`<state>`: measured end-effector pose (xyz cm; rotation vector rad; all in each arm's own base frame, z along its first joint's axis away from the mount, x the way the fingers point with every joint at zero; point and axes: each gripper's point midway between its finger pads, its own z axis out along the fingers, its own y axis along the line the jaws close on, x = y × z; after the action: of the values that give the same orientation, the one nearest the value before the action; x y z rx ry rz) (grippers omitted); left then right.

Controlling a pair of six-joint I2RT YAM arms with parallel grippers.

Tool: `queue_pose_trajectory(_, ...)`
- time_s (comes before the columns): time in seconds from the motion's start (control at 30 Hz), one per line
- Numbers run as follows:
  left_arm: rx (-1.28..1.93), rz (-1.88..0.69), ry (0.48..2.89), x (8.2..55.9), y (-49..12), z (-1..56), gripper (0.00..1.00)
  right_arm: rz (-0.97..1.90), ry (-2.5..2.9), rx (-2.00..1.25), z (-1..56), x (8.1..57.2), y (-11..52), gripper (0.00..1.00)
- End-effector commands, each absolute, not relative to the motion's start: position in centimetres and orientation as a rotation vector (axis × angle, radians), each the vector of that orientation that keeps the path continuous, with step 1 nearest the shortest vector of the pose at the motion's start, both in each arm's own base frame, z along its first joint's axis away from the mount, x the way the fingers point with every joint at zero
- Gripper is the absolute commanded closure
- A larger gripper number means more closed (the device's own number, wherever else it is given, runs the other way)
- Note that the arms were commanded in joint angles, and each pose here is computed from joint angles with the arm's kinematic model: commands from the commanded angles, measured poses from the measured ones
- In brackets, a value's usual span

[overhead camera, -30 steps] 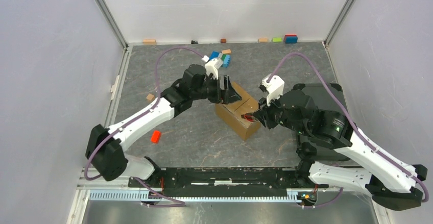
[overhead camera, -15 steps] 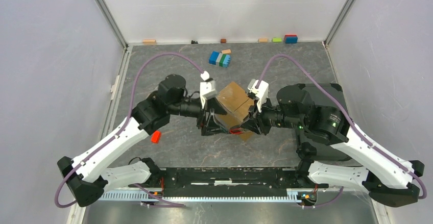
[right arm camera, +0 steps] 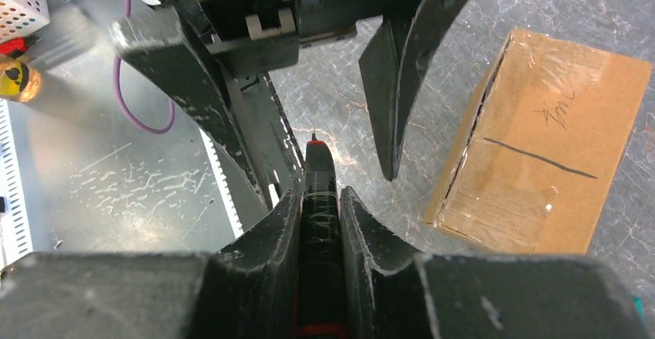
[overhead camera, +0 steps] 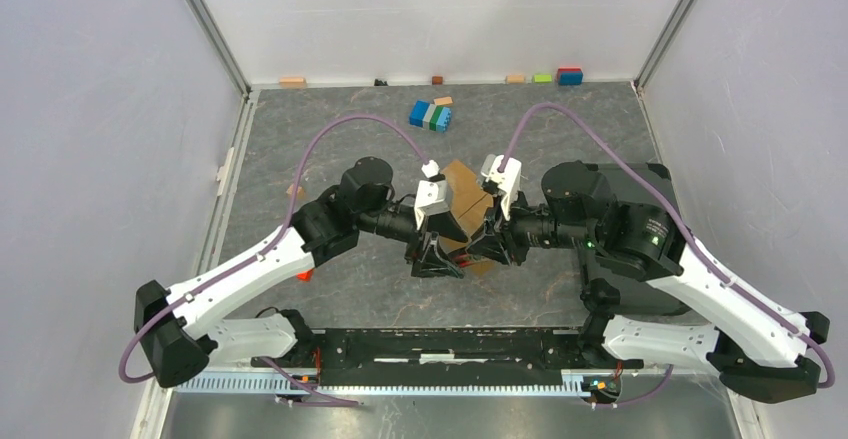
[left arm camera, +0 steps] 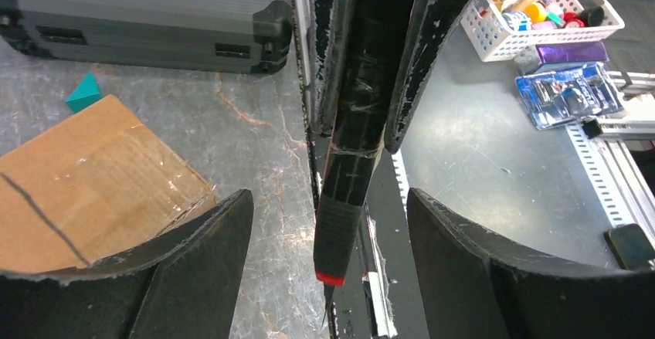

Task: Unpack the express box
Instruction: Adjust the knife.

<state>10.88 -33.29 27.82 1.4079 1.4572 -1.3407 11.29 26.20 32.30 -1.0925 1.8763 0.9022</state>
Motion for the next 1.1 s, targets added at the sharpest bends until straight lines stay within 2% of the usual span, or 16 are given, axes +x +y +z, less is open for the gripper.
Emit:
queue_pose_trajectory(0.0,1.480,-1.372,1.329,10.0,-34.3,28.3,0.22,0.931,1.784,-1.087,35.2,11.2,26.5,1.00)
queue_pose_trajectory(0.13,1.496,-1.389,1.332,9.7,-34.5,27.8,0.27,0.924,1.791,-1.093,35.0,11.3,26.5,1.00)
queue_pose_trajectory(0.23,1.484,-1.401,1.316,9.7,-34.8,28.3,0.36,0.918,1.799,-1.094,34.7,11.4,26.5,1.00)
queue_pose_trajectory(0.33,1.483,-1.417,1.336,9.8,-35.0,28.1,0.58,0.910,1.801,-1.086,34.6,11.6,26.6,1.00)
queue_pose_trajectory(0.47,1.487,-1.423,1.378,10.0,-35.2,27.3,0.96,0.884,1.800,-1.038,34.9,12.4,26.7,1.00)
queue_pose_trajectory(0.5,1.483,-1.411,1.387,10.2,-35.2,27.1,0.98,0.874,1.803,-1.020,34.9,12.8,26.7,0.96)
queue_pose_trajectory(0.53,1.473,-1.396,1.396,10.4,-35.2,27.1,0.98,0.848,1.805,-0.988,35.0,13.4,26.6,0.78)
queue_pose_trajectory(0.57,1.459,-1.385,1.405,10.6,-35.2,27.1,0.98,0.821,1.811,-0.949,34.9,14.0,26.4,0.57)
queue_pose_trajectory(0.6,1.444,-1.382,1.402,10.8,-35.1,27.3,0.98,0.782,1.811,-0.894,35.0,14.9,26.1,0.33)
queue_pose_trajectory(0.63,1.416,-1.381,1.404,11.0,-35.1,27.6,0.98,0.753,1.803,-0.842,35.2,15.7,25.8,0.03)
queue_pose_trajectory(0.8,1.290,-1.440,1.409,12.5,-34.0,29.3,0.98,0.729,1.687,-0.662,37.5,18.2,25.5,0.02)
queue_pose_trajectory(1.07,1.152,-1.541,1.447,14.8,-32.2,31.1,0.98,0.784,1.558,-0.577,40.2,20.4,24.7,0.02)
